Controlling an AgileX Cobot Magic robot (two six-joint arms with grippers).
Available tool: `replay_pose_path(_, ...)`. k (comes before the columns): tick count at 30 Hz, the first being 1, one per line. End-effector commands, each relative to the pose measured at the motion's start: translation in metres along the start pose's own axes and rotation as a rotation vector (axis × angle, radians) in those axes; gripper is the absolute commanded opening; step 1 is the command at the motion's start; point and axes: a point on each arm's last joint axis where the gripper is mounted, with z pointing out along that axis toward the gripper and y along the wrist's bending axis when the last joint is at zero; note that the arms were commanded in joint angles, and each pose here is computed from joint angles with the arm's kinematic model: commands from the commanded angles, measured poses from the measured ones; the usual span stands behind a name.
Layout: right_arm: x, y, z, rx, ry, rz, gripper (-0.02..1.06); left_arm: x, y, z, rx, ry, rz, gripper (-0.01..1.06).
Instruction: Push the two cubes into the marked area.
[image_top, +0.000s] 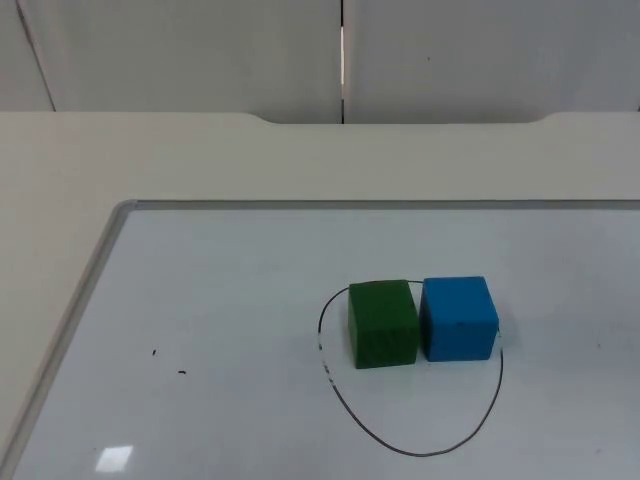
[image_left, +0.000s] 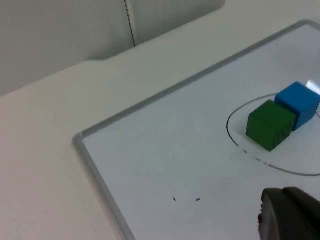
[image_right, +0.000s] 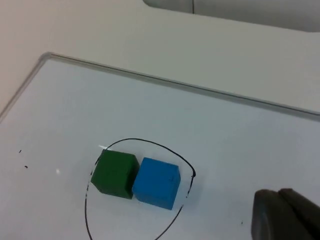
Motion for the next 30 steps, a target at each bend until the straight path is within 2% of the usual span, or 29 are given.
replay_pose_path(1, 0.005, -0.002, -0.015, 0.001, -0.028, -0.018, 0.0, 0.003, -0.001, -0.008, 0.006, -0.04, -0.021, 0.0)
replay_pose_path(5, 0.015, -0.007, -0.043, -0.005, -0.093, -0.016, 0.0, 0.013, -0.001, -0.023, 0.009, -0.084, -0.032, 0.0)
replay_pose_path(11, 0.035, -0.012, -0.062, -0.005, -0.117, -0.037, 0.0, 0.022, -0.002, -0.036, 0.028, -0.127, -0.051, 0.0)
replay_pose_path(22, 0.065, -0.019, -0.085, -0.001, -0.158, -0.072, 0.0, 0.028, -0.008, -0.041, 0.089, -0.119, -0.081, 0.0)
replay_pose_path(30, 0.084, -0.025, -0.102, 0.003, -0.176, -0.071, 0.0, 0.032, -0.009, -0.042, 0.104, -0.076, -0.047, 0.0)
